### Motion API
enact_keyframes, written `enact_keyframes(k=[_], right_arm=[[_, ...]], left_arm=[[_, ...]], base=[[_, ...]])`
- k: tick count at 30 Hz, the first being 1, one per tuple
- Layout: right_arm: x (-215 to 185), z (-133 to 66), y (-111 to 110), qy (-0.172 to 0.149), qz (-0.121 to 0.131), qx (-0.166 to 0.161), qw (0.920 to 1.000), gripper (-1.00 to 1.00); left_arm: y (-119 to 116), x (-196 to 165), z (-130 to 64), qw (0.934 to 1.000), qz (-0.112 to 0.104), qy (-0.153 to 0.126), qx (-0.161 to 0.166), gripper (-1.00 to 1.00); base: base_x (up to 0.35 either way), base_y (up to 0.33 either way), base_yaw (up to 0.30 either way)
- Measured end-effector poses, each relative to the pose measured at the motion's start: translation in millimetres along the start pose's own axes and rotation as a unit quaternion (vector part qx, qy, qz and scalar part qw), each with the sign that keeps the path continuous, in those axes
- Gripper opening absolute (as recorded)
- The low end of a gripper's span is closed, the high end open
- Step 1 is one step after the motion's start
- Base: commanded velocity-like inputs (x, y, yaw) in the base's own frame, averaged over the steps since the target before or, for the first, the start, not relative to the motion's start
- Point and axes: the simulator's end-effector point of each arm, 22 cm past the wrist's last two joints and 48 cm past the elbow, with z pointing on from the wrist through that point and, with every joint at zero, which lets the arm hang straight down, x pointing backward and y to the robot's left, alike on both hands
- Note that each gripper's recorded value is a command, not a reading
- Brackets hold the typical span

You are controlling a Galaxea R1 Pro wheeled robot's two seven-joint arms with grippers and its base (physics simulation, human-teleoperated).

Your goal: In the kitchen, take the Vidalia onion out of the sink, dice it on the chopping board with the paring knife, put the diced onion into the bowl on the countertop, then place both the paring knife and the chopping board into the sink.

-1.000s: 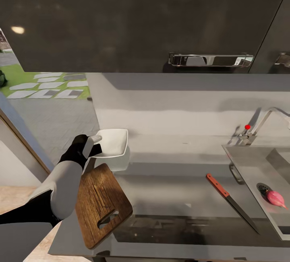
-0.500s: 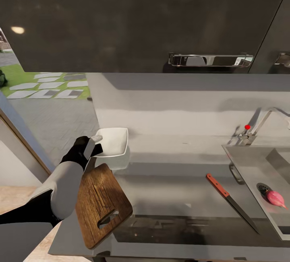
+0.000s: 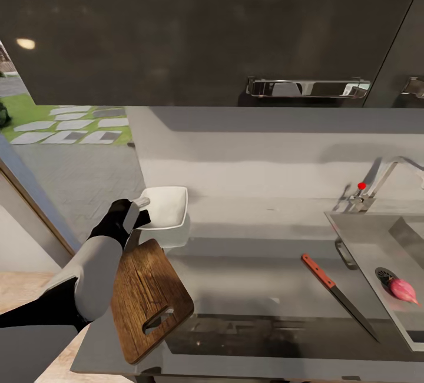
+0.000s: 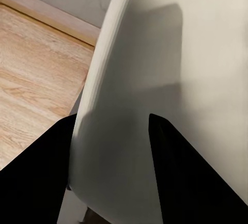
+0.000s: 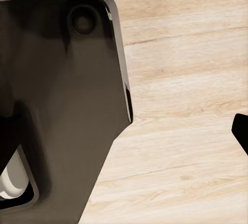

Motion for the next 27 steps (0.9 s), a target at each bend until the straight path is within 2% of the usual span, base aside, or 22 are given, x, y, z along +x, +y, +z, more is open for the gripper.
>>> enact_keyframes(k=[24,27], right_arm=[[0.3,0.0,0.3,0.000,0.000,-0.001,1.0000,1.00],[0.4,0.0,0.4,0.001,0.000,-0.001,1.0000,1.00]], left_arm=[[-1.5,-0.8,-1.0,0.9999,0.012,-0.002,-0.005,-1.00],[-3.6,-1.0,-1.0,1.0000,0.006,-0.002,0.000,-1.00]], base=[[0.000,0.000,0.000],[0.000,0.000,0.000]])
